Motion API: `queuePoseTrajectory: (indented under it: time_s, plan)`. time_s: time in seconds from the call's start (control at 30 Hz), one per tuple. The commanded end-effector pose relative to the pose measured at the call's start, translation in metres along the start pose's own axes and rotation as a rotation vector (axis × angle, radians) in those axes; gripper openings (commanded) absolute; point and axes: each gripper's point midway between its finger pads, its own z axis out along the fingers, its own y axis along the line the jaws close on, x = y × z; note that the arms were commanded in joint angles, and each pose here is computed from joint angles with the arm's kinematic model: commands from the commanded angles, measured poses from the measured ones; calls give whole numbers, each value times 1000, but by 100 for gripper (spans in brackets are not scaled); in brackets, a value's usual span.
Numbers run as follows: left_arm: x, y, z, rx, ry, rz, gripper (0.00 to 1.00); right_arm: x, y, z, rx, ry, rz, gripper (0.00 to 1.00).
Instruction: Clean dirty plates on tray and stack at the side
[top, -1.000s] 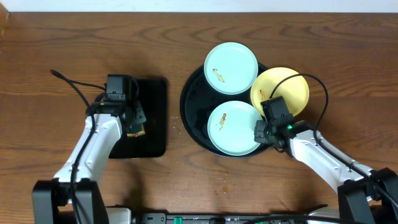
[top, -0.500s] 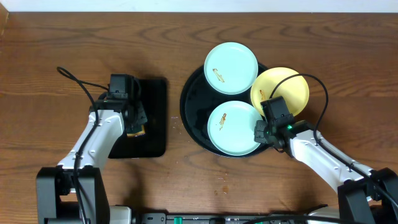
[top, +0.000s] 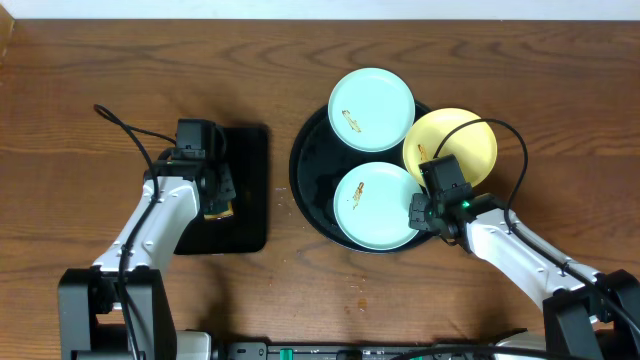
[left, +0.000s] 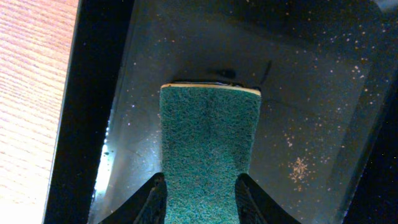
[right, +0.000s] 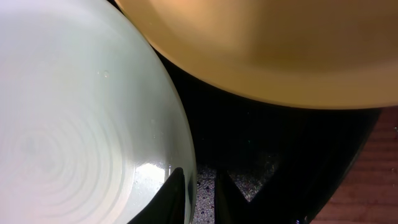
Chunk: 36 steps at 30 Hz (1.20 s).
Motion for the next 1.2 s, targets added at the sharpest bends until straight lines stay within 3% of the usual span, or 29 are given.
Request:
queuePoseTrajectory:
  time_s: [0.0,1.17]
  plan:
    - [6,5,4,-27,13,21,37,4,-3,2,20,6,-15,15]
    - [9,0,11,-5,35,42,37,3,-2,2,18,3,-15,15]
